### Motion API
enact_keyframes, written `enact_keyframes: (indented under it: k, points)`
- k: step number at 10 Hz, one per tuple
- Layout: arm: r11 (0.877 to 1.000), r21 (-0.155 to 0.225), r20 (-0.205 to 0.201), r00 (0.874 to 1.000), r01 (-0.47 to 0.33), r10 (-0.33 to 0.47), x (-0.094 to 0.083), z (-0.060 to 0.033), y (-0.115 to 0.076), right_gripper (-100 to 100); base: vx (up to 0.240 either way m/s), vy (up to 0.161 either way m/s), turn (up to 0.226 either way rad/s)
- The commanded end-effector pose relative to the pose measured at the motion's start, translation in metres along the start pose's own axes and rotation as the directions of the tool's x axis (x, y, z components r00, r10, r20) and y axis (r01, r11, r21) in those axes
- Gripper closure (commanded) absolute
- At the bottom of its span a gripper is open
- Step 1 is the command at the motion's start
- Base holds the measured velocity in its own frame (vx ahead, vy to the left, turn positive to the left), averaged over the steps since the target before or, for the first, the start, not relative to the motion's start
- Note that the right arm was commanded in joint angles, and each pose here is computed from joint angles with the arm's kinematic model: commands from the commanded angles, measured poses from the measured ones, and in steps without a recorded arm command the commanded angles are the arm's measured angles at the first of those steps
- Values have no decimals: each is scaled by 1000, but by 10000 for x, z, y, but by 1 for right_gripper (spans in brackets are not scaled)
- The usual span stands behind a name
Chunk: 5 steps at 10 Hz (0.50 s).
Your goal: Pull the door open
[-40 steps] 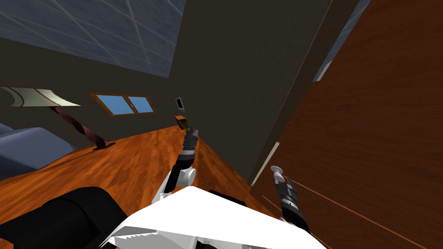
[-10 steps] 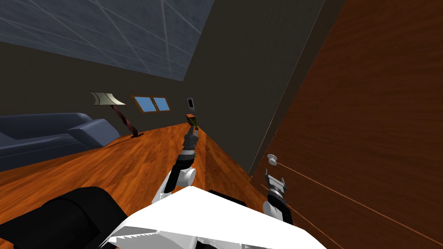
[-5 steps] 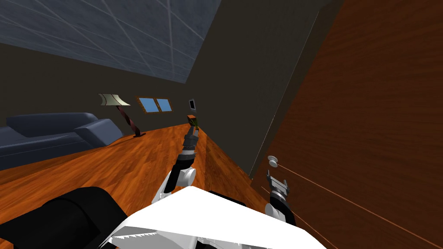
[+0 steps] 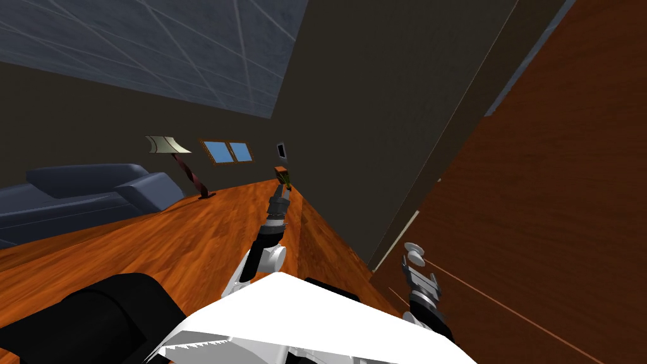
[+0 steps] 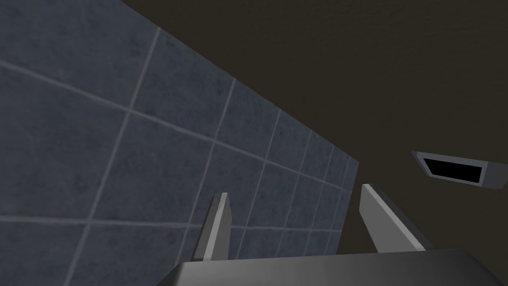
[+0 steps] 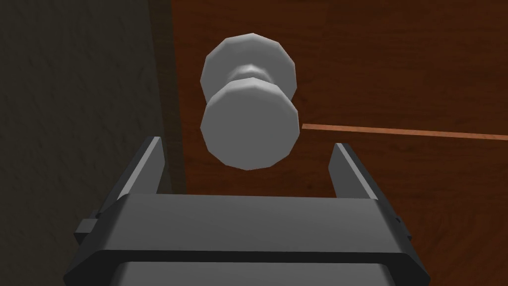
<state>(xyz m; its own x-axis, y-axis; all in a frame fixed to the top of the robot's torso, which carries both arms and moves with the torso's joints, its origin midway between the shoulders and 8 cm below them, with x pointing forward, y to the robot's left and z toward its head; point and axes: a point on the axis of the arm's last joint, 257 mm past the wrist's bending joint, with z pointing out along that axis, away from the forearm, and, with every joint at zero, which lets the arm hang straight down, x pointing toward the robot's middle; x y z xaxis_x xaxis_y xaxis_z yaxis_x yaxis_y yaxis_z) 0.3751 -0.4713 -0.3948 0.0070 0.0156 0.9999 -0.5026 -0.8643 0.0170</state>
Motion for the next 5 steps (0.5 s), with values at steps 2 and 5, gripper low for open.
enact_keyframes:
  k: [2,5]
  points:
    - [1000,-14,-2,1000,-2,2,16,7,308,-100,148,-7,56]
    - [1000,-15,-1,1000,1,-1,11,5,347,100,74,-7,17]
